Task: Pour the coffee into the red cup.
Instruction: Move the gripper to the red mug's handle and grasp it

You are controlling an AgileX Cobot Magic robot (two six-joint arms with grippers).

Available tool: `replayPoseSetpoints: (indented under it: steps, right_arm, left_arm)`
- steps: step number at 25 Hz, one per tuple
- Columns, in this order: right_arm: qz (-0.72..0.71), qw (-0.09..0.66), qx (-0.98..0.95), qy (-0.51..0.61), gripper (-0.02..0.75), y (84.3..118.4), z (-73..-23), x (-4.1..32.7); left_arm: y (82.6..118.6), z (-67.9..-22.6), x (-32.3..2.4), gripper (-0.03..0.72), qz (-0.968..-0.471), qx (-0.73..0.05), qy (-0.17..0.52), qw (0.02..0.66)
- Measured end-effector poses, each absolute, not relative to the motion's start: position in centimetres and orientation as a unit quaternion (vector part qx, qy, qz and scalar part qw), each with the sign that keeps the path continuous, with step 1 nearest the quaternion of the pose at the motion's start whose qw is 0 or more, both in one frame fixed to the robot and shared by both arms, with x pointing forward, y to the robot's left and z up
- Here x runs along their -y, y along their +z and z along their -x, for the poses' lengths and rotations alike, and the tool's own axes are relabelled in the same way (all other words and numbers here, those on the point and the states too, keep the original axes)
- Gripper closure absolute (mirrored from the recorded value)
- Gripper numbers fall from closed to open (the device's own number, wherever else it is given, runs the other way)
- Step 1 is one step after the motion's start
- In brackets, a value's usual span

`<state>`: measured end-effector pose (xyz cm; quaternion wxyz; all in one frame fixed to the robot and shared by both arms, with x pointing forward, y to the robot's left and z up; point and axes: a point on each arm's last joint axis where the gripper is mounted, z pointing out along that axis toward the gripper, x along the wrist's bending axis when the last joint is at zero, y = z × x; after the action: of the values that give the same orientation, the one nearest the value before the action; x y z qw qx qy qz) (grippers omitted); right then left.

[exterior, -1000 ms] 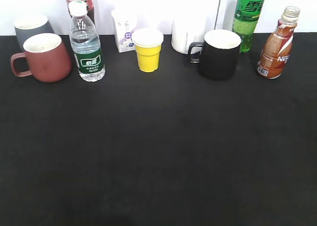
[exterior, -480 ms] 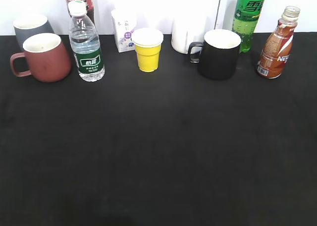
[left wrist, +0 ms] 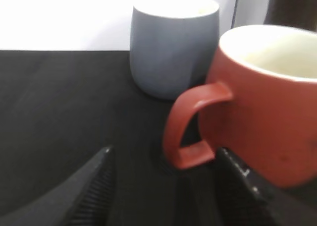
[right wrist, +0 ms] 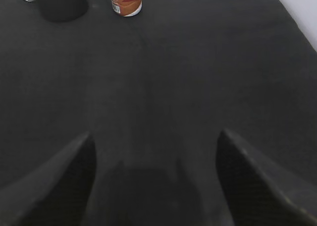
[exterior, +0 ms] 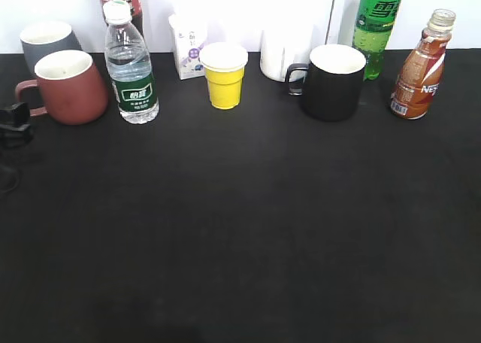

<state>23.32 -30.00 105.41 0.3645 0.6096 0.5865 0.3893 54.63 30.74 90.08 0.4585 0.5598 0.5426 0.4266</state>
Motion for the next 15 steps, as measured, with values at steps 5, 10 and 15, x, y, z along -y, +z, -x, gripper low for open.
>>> replayPoseSetpoints:
  steps: [5, 10, 15]
  right_arm:
    - [-0.61, 0.365, -0.586, 0.389, 0.15, 105.4, -23.3, 30.0]
    - [-0.61, 0.365, -0.586, 0.389, 0.15, 105.4, -23.3, 30.0]
    - [-0.61, 0.364, -0.586, 0.39, 0.15, 105.4, -23.3, 30.0]
  left_arm:
    - [89.9, -57.3, -30.9, 0.218, -0.552, -0.533, 0.438, 0.468]
    - [89.1, -60.0, -31.0, 0.218, -0.555, -0.536, 0.437, 0.463]
    - [88.9, -60.7, -31.0, 0.332, -0.558, -0.53, 0.436, 0.465]
